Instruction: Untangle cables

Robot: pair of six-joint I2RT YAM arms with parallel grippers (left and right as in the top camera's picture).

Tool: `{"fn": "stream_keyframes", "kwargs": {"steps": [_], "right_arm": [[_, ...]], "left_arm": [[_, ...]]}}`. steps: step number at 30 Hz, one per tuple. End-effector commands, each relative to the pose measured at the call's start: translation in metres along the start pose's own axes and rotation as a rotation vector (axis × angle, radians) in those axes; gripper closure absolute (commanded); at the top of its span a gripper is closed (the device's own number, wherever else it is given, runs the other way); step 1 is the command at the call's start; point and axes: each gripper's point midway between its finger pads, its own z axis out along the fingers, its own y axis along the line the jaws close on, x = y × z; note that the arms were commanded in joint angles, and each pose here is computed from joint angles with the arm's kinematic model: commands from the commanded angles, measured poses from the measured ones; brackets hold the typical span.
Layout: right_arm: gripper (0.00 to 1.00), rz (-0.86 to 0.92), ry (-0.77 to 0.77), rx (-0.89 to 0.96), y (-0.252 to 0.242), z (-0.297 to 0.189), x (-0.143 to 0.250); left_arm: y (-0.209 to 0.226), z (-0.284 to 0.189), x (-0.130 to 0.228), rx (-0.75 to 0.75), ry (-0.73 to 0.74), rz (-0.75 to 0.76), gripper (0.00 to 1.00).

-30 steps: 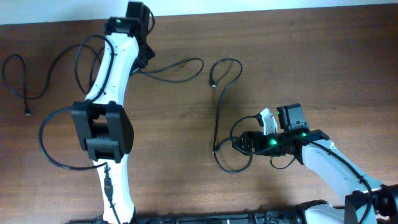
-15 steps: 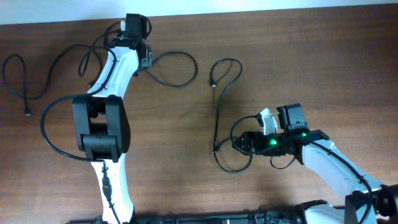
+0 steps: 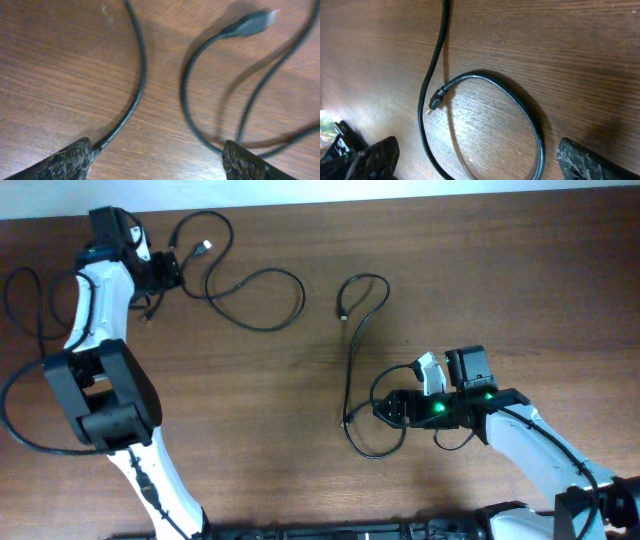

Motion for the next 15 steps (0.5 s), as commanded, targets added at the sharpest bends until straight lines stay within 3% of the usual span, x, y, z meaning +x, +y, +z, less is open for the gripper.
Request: {"fn": "stream_keyframes", "kwargs": {"steps": [1,3,7,9,11,13,15], "right_arm": [[0.01,-0.001,0.001,0.005,0.000,0.000,0.000],[0.01,0.036,-0.001,0.007,0.000,0.000,0.000],[0.01,0.036,-0.001,0.006,0.000,0.000,0.000],[0.01,0.034,-0.004,0.006,0.000,0.000,-0.001],[0.01,0.032,-0.007,0.005,0.000,0.000,-0.002],[0.01,0.032,-0.007,0.005,0.000,0.000,-0.002],[0.01,0.032,-0.007,0.005,0.000,0.000,-0.002]], "left_arm": [[0.041,0.009,0.015,-0.238,0.003,0.086,0.25],[0.061,0.017,0.024,-0.311,0.007,0.077,0.27],[0.067,0.038,0.033,-0.273,-0.001,0.209,0.32],[0.058,0.049,0.048,-0.209,0.030,0.316,0.49],[0.058,0.051,0.055,-0.207,0.047,0.318,0.53],[0.057,0.052,0.055,-0.197,0.044,0.318,0.82],[0.061,0.050,0.048,-0.203,0.019,0.309,0.89]]}}
